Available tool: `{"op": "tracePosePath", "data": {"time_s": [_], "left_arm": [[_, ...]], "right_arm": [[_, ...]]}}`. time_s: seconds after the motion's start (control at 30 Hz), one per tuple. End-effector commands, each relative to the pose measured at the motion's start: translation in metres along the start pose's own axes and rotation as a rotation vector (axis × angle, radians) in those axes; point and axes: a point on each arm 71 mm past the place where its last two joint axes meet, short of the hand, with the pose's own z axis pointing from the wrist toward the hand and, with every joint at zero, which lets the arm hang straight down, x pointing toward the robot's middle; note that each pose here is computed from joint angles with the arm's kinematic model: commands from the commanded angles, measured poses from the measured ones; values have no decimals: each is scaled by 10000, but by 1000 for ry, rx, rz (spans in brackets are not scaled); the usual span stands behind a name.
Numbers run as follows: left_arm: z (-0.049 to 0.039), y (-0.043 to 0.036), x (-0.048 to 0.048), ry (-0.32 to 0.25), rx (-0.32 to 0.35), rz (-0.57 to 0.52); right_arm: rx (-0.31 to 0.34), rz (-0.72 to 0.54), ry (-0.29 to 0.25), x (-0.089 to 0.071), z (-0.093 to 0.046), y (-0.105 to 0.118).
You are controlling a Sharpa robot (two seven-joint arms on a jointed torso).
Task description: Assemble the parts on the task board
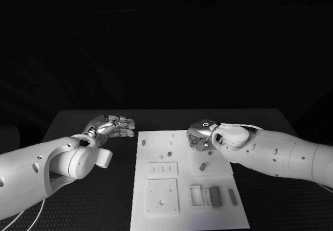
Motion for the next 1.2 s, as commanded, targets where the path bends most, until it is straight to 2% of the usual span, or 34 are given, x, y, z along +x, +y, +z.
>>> {"op": "tracePosePath", "data": {"time_s": [0.03,0.17,0.43,0.7,0.87,1.2], "left_arm": [[6,-20,28,18,13,0],[13,-23,41,20,13,0],[28,-26,58,23,13,1],[39,-36,86,29,15,1],[50,-42,114,35,16,0],[47,-81,106,33,24,2]], "right_arm": [[57,-32,-96,-115,19,7],[55,-38,-148,-227,77,84],[22,-32,-185,-363,184,266],[3,-51,-184,-425,324,407],[3,-68,-170,-420,374,440],[2,-95,-160,-421,459,489]]}}
